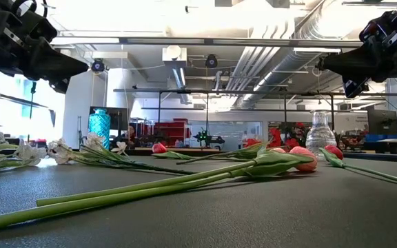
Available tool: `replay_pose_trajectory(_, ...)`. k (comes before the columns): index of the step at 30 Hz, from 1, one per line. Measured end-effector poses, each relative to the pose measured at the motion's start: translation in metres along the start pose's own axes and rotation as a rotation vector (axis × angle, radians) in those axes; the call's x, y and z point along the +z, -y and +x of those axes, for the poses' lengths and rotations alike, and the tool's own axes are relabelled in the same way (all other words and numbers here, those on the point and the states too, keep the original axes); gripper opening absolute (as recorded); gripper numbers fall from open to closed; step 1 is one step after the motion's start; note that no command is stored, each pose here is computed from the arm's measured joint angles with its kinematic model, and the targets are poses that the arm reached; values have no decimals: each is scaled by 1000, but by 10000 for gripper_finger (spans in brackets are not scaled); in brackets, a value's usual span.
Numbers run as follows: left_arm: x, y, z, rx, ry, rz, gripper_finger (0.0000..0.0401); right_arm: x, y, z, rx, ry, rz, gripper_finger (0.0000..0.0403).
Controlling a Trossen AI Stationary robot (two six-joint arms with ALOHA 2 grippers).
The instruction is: Sort flowers into vase by color
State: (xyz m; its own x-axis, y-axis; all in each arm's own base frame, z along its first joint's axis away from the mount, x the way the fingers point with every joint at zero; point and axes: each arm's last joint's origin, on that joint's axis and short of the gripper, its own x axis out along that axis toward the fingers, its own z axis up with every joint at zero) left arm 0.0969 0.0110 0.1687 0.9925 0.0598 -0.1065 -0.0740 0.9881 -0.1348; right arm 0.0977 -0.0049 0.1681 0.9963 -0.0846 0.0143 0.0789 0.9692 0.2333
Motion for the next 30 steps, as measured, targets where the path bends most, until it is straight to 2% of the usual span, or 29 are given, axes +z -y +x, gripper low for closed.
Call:
replay_pose_trajectory(22, 0, 0, 0, 0, 0, 0, 0, 0, 0, 0, -3, 2, -10, 0)
replay_pose_trajectory(26, 1, -1, 0, 21, 9, -13, 0, 4, 0, 0, -13, 41, -17, 0)
replay_pose_trajectory(30, 6, -1, 0, 50, 72, -71, 0, 14, -2, -1, 6, 150, 66, 0)
